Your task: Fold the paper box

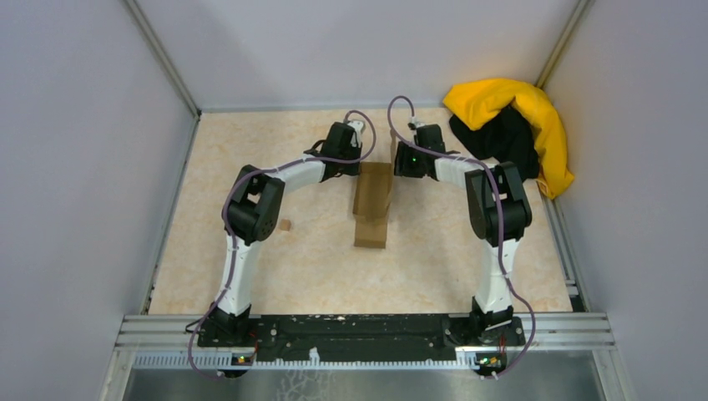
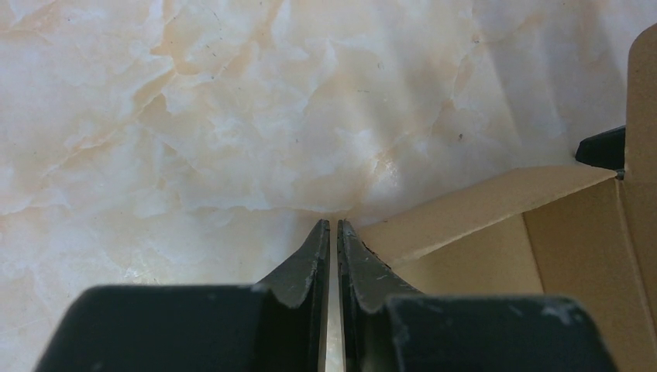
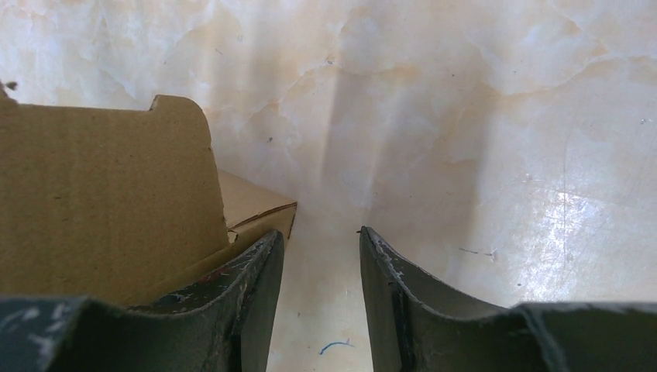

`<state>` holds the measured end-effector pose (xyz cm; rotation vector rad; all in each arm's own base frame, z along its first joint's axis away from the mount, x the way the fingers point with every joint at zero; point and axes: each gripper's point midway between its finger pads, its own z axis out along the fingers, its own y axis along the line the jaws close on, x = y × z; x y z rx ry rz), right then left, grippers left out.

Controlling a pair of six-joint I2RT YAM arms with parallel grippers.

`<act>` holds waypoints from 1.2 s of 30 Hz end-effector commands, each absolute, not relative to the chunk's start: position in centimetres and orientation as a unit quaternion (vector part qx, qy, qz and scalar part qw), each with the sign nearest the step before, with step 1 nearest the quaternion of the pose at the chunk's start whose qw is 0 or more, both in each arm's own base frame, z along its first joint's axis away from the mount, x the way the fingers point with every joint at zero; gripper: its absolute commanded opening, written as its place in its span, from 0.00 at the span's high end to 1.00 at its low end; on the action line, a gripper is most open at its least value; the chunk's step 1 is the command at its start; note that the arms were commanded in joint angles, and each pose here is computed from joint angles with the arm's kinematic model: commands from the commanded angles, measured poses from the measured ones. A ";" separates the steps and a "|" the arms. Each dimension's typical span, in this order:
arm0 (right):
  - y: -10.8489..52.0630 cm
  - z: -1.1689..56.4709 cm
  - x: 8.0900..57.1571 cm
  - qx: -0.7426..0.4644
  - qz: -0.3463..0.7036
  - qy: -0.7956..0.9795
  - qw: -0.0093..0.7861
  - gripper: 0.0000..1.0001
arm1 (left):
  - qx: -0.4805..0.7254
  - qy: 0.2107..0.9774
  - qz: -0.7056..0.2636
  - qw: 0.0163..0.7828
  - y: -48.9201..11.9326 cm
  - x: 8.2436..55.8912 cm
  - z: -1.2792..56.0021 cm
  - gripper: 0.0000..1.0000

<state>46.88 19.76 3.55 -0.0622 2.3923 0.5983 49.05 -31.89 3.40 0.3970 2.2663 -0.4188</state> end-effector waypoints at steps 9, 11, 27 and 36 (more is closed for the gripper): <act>24.5 4.2 46.1 -0.085 0.270 0.903 0.323 0.57 | 0.230 0.860 -0.243 0.386 -38.0 47.0 5.2 0.86; 24.6 4.2 46.0 -0.087 0.269 0.904 0.322 0.57 | 0.232 0.859 -0.244 0.387 -38.0 47.0 5.2 0.86; 18.6 3.4 44.8 -0.024 0.228 0.919 0.321 0.51 | 0.185 0.880 -0.184 0.396 -30.9 47.2 5.1 0.81; 15.5 5.4 40.8 -0.023 0.182 0.923 0.337 0.45 | 0.176 0.886 -0.185 0.387 -29.5 45.6 5.5 0.81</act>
